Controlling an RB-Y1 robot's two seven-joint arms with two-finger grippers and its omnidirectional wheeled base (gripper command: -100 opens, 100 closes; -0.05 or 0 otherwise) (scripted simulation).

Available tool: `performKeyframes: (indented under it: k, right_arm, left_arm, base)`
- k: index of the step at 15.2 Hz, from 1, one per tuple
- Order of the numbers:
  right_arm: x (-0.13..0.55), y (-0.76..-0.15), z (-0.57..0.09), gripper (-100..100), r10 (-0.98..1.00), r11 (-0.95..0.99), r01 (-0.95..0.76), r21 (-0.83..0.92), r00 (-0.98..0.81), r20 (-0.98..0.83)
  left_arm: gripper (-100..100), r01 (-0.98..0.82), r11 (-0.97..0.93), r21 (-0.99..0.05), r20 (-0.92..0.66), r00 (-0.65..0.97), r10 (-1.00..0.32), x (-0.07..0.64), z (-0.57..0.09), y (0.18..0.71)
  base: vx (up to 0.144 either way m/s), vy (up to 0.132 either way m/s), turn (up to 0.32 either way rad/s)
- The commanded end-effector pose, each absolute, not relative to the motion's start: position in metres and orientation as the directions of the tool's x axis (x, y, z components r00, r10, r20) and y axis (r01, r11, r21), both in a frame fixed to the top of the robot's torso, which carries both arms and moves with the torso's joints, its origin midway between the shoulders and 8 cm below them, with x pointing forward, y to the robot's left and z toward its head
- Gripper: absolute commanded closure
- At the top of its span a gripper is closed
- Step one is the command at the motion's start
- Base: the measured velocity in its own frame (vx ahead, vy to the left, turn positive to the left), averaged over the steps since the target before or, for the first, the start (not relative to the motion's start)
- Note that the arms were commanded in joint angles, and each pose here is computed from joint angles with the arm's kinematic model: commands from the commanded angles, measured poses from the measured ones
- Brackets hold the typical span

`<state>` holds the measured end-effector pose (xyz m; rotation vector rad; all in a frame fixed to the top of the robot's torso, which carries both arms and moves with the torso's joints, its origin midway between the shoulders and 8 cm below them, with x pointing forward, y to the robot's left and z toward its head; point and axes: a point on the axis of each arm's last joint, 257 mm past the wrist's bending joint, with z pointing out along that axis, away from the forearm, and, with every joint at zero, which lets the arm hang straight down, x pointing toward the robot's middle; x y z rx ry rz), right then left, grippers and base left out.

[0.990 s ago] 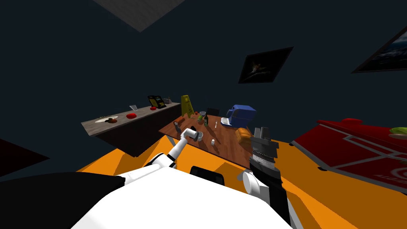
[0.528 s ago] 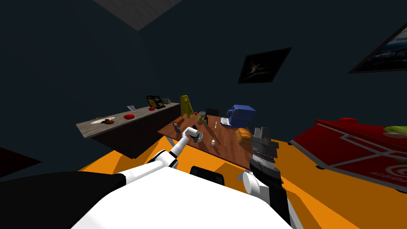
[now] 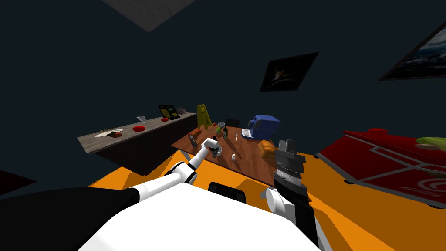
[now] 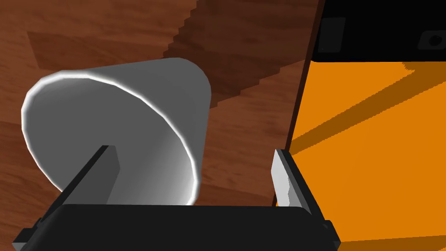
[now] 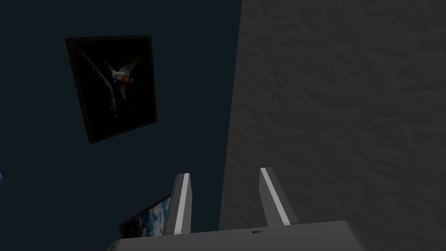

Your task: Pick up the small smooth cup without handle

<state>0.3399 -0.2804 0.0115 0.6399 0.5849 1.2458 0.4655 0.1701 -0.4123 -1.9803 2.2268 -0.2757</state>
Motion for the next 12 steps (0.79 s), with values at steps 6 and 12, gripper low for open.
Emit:
performKeyframes:
  k: [6,12]
  right_arm:
    - [0.34,-0.28,0.011,0,0.974,0.194,-0.666,0.721,0.221,-0.057]
    - [0.34,-0.28,0.011,0,0.974,0.194,-0.666,0.721,0.221,-0.057]
  left_arm:
    - [-100,-0.967,0.103,-0.235,0.01,-0.108,-0.994,0.462,-0.429,0.174]
    - [100,-0.966,0.108,-0.235,0.011,-0.114,-0.993,0.464,-0.419,0.172]
  base:
    - [0.016,-0.002,-0.03]
    - [-0.002,0.0,0.006]
